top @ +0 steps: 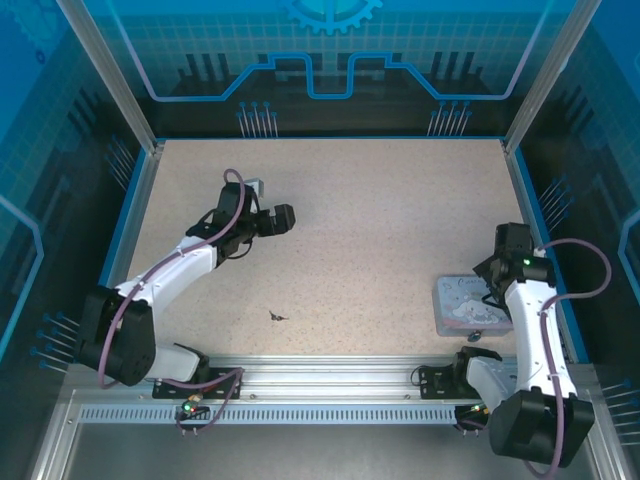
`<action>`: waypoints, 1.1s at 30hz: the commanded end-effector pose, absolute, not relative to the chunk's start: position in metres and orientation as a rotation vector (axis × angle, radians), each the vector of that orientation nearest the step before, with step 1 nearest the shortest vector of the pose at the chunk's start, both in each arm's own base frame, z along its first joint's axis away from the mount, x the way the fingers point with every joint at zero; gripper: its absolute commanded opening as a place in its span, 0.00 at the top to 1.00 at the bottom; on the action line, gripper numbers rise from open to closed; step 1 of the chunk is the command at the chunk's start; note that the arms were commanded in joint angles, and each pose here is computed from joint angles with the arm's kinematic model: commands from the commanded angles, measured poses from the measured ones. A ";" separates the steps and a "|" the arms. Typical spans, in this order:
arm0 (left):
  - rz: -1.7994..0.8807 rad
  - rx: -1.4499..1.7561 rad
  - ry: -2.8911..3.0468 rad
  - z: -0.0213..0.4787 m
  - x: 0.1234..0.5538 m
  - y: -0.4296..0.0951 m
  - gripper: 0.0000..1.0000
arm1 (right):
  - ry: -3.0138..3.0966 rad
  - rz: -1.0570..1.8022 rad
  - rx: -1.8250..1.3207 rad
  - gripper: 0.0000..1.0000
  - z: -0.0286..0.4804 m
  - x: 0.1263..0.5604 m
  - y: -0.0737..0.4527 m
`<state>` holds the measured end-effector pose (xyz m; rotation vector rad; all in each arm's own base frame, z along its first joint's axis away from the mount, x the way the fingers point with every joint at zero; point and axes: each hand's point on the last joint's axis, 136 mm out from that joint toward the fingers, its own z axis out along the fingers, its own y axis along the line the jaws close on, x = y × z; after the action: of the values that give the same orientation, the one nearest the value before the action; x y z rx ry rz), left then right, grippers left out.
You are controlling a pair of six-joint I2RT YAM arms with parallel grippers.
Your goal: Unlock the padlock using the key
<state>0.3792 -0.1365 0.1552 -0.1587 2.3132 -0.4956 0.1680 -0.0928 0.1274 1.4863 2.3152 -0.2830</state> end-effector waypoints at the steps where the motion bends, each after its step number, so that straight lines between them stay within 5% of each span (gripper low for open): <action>1: -0.599 -0.147 2.250 0.185 0.378 -0.149 0.01 | 2.316 -0.180 1.564 0.00 0.112 0.170 -0.084; 20: -0.671 -0.152 2.192 0.214 0.371 -0.158 0.01 | 2.414 0.118 1.584 0.00 0.058 0.215 -0.047; 33: -0.677 -0.157 2.197 0.216 0.371 -0.163 0.01 | 2.575 0.265 1.228 0.00 0.076 0.292 0.080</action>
<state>0.3728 -0.1536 0.1986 -0.1679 2.2222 -0.6328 0.2850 0.0209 0.0924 1.1954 2.4651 0.0299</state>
